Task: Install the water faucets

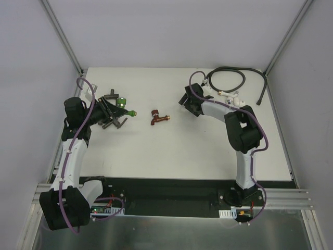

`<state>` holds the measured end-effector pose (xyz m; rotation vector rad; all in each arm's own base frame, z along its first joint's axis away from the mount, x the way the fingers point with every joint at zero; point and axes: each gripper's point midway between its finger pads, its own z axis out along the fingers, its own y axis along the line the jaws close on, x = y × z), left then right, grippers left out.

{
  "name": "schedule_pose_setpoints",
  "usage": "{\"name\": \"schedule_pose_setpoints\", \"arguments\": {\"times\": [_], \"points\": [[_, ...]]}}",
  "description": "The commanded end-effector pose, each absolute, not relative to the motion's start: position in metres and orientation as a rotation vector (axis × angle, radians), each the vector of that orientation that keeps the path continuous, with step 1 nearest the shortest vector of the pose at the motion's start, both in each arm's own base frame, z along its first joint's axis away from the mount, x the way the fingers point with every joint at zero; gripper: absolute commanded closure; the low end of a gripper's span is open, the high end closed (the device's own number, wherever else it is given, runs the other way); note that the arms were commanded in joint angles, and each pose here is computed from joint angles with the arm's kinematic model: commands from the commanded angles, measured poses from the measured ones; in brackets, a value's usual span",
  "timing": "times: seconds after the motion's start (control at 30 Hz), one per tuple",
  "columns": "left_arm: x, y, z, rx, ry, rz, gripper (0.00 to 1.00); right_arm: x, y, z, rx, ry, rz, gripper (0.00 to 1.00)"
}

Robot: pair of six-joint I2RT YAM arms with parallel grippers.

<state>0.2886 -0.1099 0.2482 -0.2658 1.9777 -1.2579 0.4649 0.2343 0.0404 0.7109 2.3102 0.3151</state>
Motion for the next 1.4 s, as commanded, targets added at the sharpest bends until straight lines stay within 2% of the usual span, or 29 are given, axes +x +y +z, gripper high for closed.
{"name": "schedule_pose_setpoints", "arguments": {"times": [0.0,0.3,0.63,0.77,0.97,1.1,1.2,1.23,1.37], "points": [[0.292,-0.107,0.269,-0.188,1.917,-1.226,1.0,0.488,0.233,0.068,0.727,2.212,0.345,0.23],[0.294,-0.105,0.267,-0.2,1.921,-1.229,1.0,0.489,0.239,0.049,0.558,2.306,0.332,0.29],[0.295,-0.104,0.265,-0.205,1.926,-1.233,1.0,0.461,0.253,0.038,0.201,2.443,0.402,0.55],[0.294,-0.105,0.265,-0.203,1.929,-1.242,1.0,0.427,0.26,0.034,-0.035,2.525,0.487,0.57],[0.294,-0.105,0.265,-0.203,1.931,-1.247,1.0,0.369,0.256,0.035,-0.28,2.61,0.602,0.57],[0.294,-0.106,0.265,-0.202,1.931,-1.248,1.0,0.34,0.235,0.036,-0.398,2.657,0.498,0.54],[0.294,-0.106,0.265,-0.202,1.931,-1.248,1.0,0.334,0.216,0.047,-0.397,2.639,0.366,0.45],[0.294,-0.105,0.265,-0.202,1.93,-1.246,1.0,0.335,0.213,0.052,-0.387,2.627,0.342,0.37],[0.295,-0.105,0.264,-0.203,1.934,-1.247,1.0,0.343,0.207,0.086,-0.342,2.529,0.192,0.27]]}}
